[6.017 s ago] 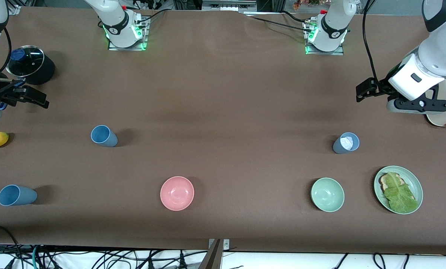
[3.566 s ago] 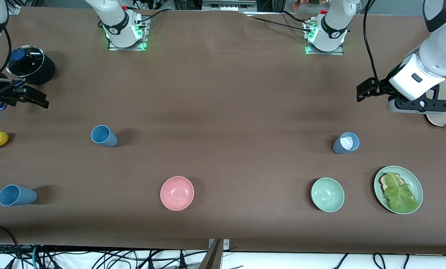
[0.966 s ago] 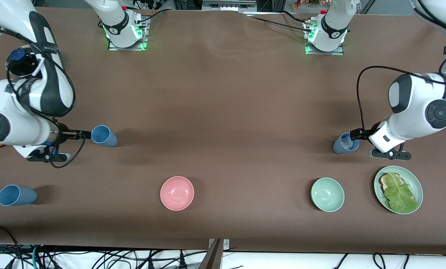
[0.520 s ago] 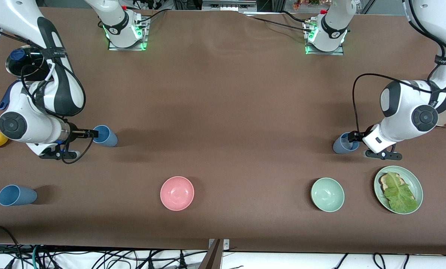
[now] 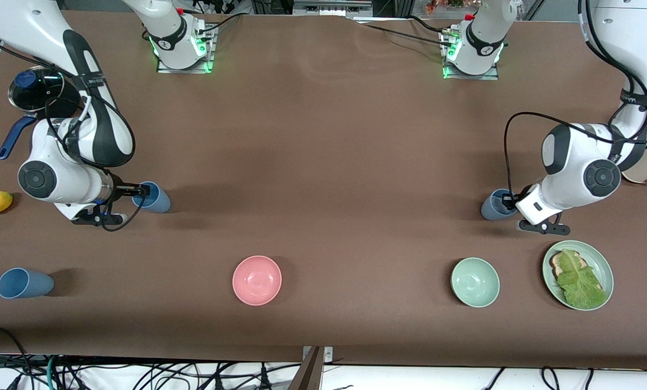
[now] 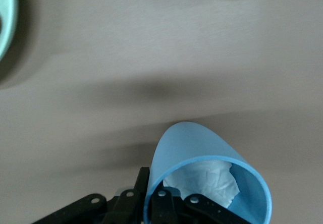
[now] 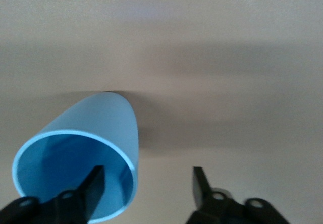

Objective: Stack blue cups with both arms
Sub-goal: 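Carry both blue cups toward the table middle, side by side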

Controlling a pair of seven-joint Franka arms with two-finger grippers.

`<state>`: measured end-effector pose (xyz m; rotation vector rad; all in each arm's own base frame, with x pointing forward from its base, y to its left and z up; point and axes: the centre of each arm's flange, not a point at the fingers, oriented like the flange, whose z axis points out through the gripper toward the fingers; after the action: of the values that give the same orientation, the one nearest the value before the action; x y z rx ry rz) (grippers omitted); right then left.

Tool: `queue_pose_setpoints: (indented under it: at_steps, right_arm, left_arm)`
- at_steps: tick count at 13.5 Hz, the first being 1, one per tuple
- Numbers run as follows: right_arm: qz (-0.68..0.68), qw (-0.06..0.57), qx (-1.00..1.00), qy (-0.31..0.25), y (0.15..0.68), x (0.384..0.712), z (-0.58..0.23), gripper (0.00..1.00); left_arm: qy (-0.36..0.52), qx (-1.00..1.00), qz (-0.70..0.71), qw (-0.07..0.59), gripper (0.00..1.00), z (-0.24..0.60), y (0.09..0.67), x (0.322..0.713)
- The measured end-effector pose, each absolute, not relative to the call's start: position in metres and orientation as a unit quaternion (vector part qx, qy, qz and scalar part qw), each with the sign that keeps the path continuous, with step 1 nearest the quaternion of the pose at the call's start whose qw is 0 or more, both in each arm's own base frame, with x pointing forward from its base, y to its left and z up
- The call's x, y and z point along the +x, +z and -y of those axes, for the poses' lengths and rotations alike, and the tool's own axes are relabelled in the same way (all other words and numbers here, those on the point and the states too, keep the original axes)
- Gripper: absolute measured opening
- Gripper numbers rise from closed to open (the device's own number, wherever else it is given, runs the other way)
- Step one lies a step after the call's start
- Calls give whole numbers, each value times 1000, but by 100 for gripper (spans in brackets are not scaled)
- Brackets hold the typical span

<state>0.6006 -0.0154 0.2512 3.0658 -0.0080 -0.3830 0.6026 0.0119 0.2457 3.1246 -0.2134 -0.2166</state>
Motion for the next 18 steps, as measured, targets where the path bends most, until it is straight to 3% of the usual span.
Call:
queue_pose_setpoints:
  at_steps: [5,6,12,17,18]
  right_arm:
    - [7,20,992,-124,252,601,15,11]
    - [9,16,992,-122,257,602,12,6]
    - [35,8,991,-126,308,626,-10,6]
    - [99,15,986,-131,354,629,-121,6]
    - [119,8,984,-131,362,627,-144,6]
  left_arm:
    - [-74,997,27,24,5,98,290,608]
    - [-72,997,6,29,5,134,299,604]
    - [-75,990,-116,42,5,303,300,585]
    - [-88,984,-138,66,6,346,269,601]
    - [-88,984,-140,67,12,345,269,603]
